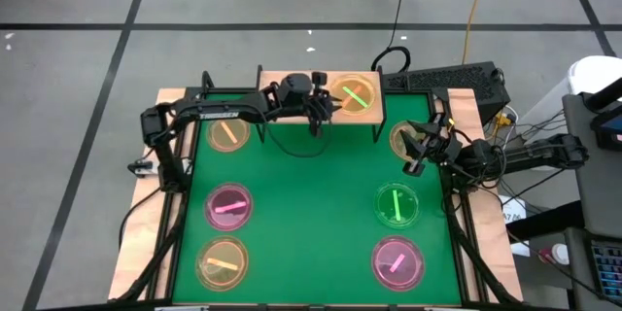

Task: Place and stack plates onto a shelf
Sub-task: Stack the orange plate on top of the green plate on the shelf

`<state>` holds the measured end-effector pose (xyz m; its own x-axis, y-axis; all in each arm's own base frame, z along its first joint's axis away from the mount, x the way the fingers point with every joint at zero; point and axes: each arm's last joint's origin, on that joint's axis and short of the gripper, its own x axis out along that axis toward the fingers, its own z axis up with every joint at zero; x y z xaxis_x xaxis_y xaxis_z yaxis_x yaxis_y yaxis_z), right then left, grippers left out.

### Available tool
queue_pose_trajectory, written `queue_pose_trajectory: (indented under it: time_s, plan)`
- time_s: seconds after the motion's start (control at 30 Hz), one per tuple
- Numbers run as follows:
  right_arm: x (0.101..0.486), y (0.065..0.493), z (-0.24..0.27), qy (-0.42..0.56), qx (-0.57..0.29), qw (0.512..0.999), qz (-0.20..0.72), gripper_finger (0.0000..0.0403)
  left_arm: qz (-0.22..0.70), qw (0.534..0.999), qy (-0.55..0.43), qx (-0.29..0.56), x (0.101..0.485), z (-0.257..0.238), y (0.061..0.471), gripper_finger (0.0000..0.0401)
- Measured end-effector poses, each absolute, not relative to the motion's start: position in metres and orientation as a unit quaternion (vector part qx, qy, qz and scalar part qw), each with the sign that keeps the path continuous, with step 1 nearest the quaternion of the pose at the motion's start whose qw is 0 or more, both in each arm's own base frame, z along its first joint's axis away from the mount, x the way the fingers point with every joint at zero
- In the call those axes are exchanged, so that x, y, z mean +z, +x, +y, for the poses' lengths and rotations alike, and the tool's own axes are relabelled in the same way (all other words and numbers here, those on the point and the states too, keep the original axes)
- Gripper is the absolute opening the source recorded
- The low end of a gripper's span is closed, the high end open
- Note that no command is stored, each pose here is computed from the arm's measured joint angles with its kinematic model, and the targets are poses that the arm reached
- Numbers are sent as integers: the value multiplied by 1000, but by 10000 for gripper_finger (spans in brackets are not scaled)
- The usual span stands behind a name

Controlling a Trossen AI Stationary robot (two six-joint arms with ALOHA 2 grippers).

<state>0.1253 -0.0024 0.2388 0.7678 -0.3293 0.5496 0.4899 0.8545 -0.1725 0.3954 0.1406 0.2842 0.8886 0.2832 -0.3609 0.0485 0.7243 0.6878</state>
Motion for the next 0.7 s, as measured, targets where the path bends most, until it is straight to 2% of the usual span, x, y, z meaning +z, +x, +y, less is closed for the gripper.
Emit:
queue_pose_trajectory:
  time_s: [0.27,0.43,0.57,0.7]
  plan:
    - [239,125,-2,-155,-221,927,-259,132,193,917,332,110,341,129,359,88]
    - [239,125,-2,-155,-221,927,-259,132,163,937,306,44,367,115,332,88]
    - [239,125,-2,-155,-221,928,-259,132,152,950,270,-44,357,104,322,88]
    - [239,125,-2,-155,-220,928,-258,132,171,957,225,-70,323,99,320,88]
